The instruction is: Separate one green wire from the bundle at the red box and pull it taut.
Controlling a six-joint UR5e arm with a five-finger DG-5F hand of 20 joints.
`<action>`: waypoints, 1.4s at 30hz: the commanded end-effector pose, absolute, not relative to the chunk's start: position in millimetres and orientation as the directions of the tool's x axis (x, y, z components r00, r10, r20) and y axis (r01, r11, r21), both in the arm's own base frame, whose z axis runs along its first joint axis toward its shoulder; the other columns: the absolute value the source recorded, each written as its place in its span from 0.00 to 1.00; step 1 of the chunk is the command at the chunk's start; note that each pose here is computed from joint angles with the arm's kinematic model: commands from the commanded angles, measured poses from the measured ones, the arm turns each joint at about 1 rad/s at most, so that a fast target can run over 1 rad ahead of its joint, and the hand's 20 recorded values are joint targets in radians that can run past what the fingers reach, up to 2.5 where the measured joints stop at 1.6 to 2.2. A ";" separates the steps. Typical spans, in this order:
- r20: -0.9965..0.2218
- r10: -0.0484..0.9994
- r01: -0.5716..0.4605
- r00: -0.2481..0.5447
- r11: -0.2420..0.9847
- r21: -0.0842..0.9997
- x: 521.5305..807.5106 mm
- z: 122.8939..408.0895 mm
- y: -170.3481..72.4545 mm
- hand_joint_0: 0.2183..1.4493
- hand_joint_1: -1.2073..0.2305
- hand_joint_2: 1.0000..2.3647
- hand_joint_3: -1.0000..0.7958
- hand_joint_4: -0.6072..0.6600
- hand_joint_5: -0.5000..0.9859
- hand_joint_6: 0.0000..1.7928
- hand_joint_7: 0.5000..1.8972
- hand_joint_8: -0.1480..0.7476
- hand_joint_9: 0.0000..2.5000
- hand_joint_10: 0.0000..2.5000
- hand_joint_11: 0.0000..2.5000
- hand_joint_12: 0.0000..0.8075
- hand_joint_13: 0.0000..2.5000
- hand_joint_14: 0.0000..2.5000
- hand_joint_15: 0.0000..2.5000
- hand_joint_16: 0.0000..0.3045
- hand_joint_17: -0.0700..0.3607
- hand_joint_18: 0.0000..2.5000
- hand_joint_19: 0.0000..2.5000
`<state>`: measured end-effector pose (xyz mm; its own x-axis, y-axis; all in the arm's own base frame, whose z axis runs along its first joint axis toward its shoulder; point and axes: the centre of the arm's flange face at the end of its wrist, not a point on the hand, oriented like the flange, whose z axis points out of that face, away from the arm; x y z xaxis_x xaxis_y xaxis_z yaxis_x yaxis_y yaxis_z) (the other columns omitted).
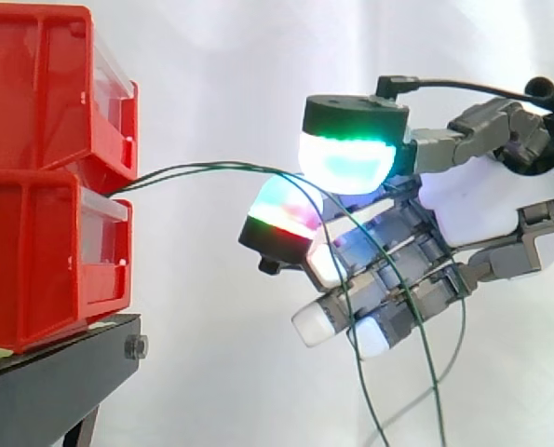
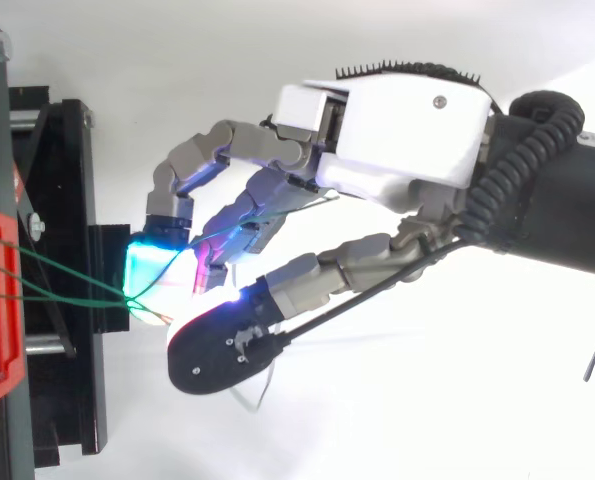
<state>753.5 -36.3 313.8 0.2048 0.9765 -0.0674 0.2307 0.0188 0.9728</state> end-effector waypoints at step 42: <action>-0.169 0.970 0.265 0.173 0.119 0.957 750.3 304.1 -47.5 0.32 0.47 0.00 0.29 0.55 0.24 0.48 0.43 0.47 0.44 0.01 0.27 0.42 0.35 0.01 0.16 0.14 0.39 0.31 0.20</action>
<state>750.0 -48.2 303.8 0.1791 0.9710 -0.1586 0.2645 0.1077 0.9584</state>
